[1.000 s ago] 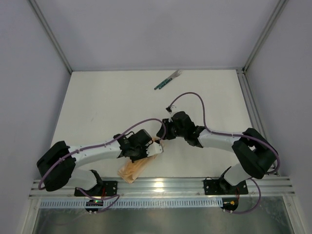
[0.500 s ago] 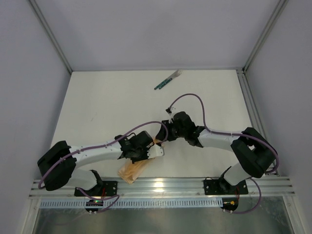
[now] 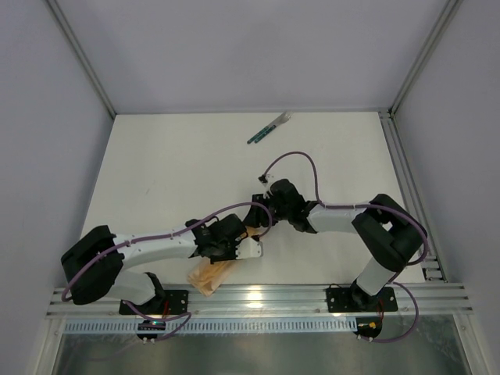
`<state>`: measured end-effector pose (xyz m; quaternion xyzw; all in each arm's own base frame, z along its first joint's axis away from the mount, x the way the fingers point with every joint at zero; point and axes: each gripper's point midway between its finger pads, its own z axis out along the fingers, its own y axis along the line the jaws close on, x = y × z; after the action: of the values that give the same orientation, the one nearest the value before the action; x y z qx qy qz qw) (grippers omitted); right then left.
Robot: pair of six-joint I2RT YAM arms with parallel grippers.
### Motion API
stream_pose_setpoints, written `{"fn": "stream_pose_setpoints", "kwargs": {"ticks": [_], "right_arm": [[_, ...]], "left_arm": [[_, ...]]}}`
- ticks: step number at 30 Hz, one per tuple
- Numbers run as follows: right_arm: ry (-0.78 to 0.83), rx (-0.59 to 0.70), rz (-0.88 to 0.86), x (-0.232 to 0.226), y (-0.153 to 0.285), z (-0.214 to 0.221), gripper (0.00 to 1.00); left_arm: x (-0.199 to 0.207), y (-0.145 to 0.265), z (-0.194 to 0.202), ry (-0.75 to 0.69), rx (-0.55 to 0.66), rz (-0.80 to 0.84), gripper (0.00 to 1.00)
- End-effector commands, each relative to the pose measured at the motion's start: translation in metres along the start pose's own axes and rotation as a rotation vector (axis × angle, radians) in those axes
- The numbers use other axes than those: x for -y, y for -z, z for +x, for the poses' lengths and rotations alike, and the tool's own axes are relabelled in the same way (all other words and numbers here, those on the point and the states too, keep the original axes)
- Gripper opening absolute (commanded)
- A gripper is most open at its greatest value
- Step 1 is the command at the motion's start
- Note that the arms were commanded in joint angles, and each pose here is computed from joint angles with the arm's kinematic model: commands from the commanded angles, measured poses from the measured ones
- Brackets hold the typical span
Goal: Fold the napkin into a case and place the utensils inside
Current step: Fold the smaller-rectangle-folded napkin at the center of the board.
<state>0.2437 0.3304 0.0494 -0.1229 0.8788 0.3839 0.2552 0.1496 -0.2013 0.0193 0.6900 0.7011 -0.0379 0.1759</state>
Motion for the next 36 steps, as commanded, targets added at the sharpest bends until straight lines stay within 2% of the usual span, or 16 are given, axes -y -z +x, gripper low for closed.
{"fn": "stream_pose_setpoints", "kwargs": {"ticks": [1, 4, 5, 9, 13, 20, 25, 27, 30, 31, 34, 36], "right_arm": [[-0.016, 0.019, -0.052, -0.013, -0.007, -0.008, 0.43], [-0.020, 0.018, -0.046, -0.009, -0.005, -0.004, 0.37], [-0.018, 0.019, -0.040, -0.007, -0.004, -0.003, 0.29], [-0.006, 0.019, -0.041, -0.008, -0.004, -0.003, 0.13], [0.004, 0.012, -0.026, -0.002, -0.006, -0.001, 0.04], [0.025, 0.005, -0.004, 0.006, -0.008, 0.004, 0.04], [0.050, -0.004, 0.010, 0.009, -0.008, 0.005, 0.04], [0.063, -0.004, 0.006, 0.009, -0.008, 0.005, 0.04], [0.086, -0.002, -0.001, 0.009, -0.008, 0.004, 0.04], [0.093, -0.001, -0.005, 0.007, -0.007, 0.004, 0.04], [0.116, 0.005, -0.006, 0.007, -0.007, 0.001, 0.04], [0.123, 0.004, -0.005, 0.007, -0.007, 0.001, 0.04]], "left_arm": [[-0.005, -0.001, 0.000, -0.035, 0.003, -0.030, 0.02], [-0.007, -0.001, -0.002, -0.036, 0.011, -0.042, 0.03], [-0.008, -0.001, -0.003, -0.037, 0.015, -0.047, 0.03], [-0.009, 0.000, -0.003, -0.036, 0.017, -0.052, 0.08], [-0.012, 0.006, -0.013, -0.002, 0.041, -0.056, 0.33], [-0.012, 0.038, -0.049, 0.087, 0.104, 0.012, 0.37], [-0.002, 0.082, -0.058, 0.086, 0.058, 0.136, 0.38], [0.001, 0.095, -0.044, 0.054, -0.007, 0.172, 0.38], [-0.004, 0.108, -0.003, 0.133, -0.134, 0.191, 0.36], [-0.011, 0.107, 0.015, 0.205, -0.164, 0.184, 0.36], [-0.027, 0.106, 0.038, 0.316, -0.186, 0.147, 0.34], [-0.041, 0.103, 0.041, 0.334, -0.177, 0.087, 0.33]]}}
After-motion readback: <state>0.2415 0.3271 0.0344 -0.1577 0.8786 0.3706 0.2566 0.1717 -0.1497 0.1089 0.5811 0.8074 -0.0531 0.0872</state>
